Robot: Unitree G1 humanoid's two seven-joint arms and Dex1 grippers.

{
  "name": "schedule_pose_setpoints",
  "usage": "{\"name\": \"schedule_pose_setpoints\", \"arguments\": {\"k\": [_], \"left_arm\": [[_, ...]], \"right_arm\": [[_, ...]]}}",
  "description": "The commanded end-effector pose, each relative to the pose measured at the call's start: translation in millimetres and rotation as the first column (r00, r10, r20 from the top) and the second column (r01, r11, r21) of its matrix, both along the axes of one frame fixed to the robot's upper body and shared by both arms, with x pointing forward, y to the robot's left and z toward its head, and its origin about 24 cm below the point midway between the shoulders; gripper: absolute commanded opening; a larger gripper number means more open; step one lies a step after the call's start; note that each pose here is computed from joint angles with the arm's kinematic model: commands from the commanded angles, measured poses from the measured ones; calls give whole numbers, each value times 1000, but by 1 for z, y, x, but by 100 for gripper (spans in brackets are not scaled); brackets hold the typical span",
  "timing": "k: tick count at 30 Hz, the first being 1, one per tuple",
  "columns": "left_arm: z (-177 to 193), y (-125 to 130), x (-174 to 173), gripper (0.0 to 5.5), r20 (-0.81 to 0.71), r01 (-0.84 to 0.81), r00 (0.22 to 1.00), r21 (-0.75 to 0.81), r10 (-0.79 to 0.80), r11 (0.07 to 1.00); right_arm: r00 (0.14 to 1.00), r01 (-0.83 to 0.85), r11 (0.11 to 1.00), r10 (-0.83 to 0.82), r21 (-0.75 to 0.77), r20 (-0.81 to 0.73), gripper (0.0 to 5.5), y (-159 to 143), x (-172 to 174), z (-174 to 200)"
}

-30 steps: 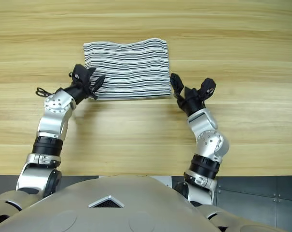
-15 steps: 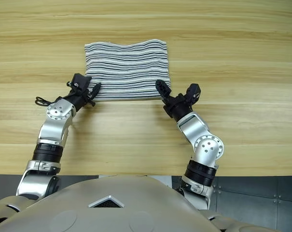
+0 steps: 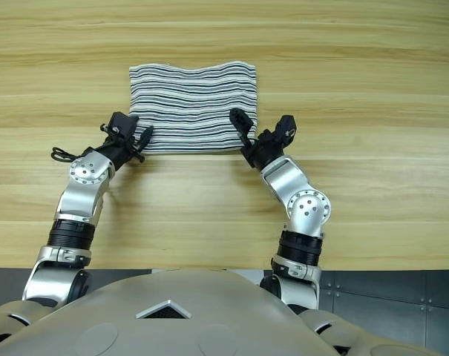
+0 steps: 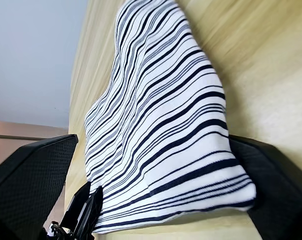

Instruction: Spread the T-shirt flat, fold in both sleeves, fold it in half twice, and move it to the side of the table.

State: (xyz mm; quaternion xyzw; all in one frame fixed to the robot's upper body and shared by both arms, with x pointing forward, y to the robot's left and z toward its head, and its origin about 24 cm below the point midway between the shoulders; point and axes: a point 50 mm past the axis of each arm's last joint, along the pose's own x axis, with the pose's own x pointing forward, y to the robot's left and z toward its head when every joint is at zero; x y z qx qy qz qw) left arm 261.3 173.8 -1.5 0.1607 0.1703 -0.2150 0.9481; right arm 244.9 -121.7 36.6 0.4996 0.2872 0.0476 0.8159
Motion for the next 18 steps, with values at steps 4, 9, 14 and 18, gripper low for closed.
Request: {"name": "schedule_pose_setpoints", "arguments": {"k": [4, 9, 14, 18], "left_arm": [[5, -2, 1, 207, 26, 3, 1000, 13, -3, 1000], [6, -3, -1, 207, 29, 6, 1000, 6, -6, 1000], [9, -5, 0, 207, 39, 9, 999, -2, -9, 1000], [14, -6, 2, 207, 56, 8, 998, -9, -8, 1000]], "right_arm": [[998, 18, 991, -10, 129, -58, 519, 36, 5, -4], [997, 58, 992, -52, 113, -52, 406, 34, 15, -9], [997, 63, 991, -57, 119, -59, 321, 37, 21, -13], [998, 32, 989, -25, 145, -50, 239, 47, 22, -10]]}}
